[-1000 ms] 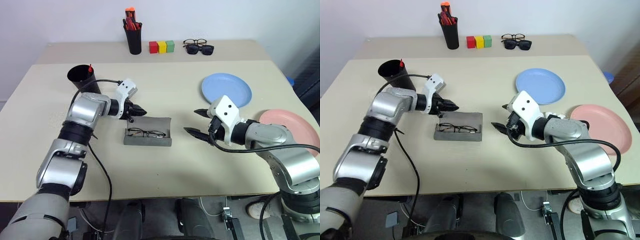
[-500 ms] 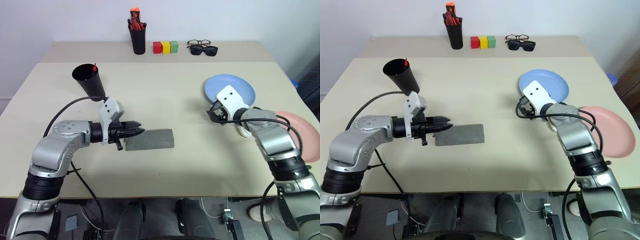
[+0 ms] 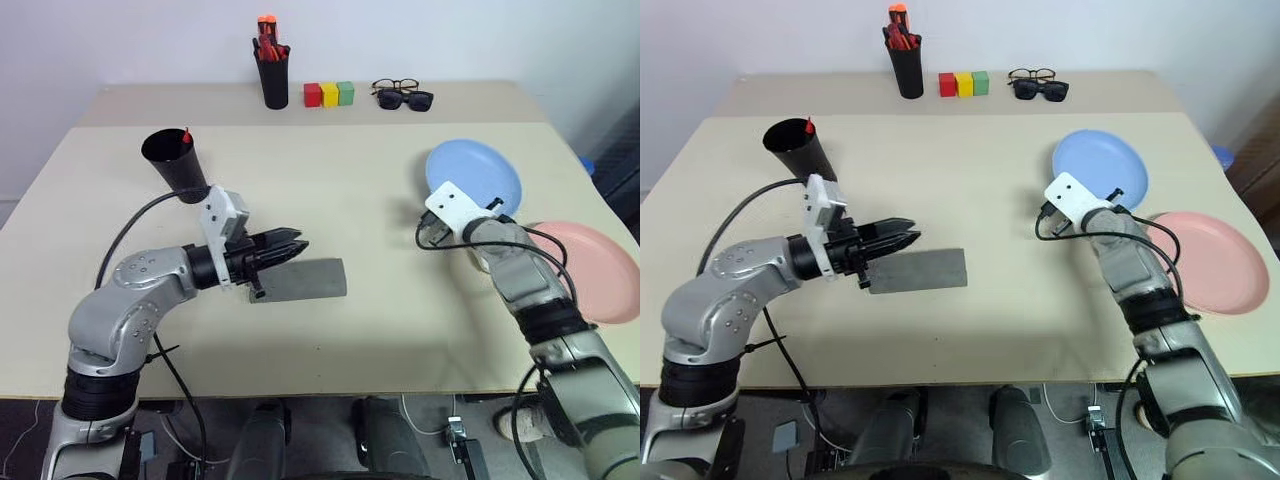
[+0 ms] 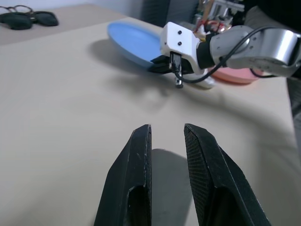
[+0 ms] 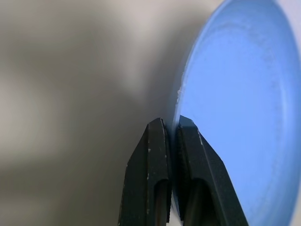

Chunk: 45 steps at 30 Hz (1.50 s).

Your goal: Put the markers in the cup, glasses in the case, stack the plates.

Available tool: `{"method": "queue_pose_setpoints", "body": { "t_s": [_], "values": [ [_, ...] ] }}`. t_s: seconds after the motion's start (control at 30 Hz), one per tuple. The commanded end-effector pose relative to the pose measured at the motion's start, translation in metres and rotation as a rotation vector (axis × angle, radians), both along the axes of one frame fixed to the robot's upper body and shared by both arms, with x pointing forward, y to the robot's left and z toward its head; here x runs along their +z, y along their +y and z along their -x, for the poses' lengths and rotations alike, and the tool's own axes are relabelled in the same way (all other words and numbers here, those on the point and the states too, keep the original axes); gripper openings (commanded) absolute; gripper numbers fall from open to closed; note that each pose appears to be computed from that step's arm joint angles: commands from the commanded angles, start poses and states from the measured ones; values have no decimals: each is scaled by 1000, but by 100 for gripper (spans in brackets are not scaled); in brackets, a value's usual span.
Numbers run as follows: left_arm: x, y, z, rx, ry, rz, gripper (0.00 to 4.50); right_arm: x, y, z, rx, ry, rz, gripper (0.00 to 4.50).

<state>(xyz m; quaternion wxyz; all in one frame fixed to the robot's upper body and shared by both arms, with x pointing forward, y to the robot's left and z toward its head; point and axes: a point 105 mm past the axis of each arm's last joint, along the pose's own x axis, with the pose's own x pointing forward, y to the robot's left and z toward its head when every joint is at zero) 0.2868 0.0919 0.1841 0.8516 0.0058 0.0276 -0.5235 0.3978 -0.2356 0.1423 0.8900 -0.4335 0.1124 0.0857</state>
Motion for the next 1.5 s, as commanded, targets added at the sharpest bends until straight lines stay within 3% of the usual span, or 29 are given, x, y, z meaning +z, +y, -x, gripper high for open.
{"method": "queue_pose_setpoints", "body": {
  "t_s": [0.03, 0.2, 0.3, 0.4, 0.53, 0.63, 0.8, 0.93, 1.03, 1.13, 1.17, 1.37, 1.43, 1.5],
  "values": [
    [-1, -12, -11, 14, -3, 14, 106, 61, -18, 25, -23, -159, 4, 4],
    [-9, -31, -22, -57, -31, -3, 106, 68, -59, 95, -108, -63, 26, 4],
    [-14, -37, -25, -96, -34, -17, 106, 55, -77, 118, -171, 24, 31, 4],
    [-13, -40, -28, -119, -51, -23, 106, 39, -87, 128, -214, 91, 17, 98],
    [-13, -36, -31, -109, -66, -33, 106, 25, -52, 124, -77, 125, -86, 293],
    [-13, -32, -30, -94, -72, -35, 106, 10, -29, 118, -7, 157, -137, 293],
    [-12, -24, -26, -44, -84, -34, 106, -21, -31, 92, -132, 187, -229, 293],
    [-13, -20, -23, -21, -83, -33, 106, -29, -33, 84, -174, 199, -229, 293],
    [-14, -16, -22, -5, -72, -30, 106, -19, -39, 81, -188, 157, -167, 181],
    [-15, -10, -22, 17, -64, -30, 106, -6, -42, 82, -188, 111, -113, 27],
    [-15, -6, -23, 37, -60, -26, 106, 2, -44, 83, -196, 90, -103, 3],
    [-20, 15, -29, 123, -32, -31, 106, 51, -79, 99, -333, -39, 17, 3],
    [-20, 25, -32, 157, -33, -37, 106, 55, -99, 109, -414, -23, 56, 3],
    [-18, 37, -37, 207, -39, -33, 106, 48, -114, 118, -476, 28, 74, 57]
  ]
}}
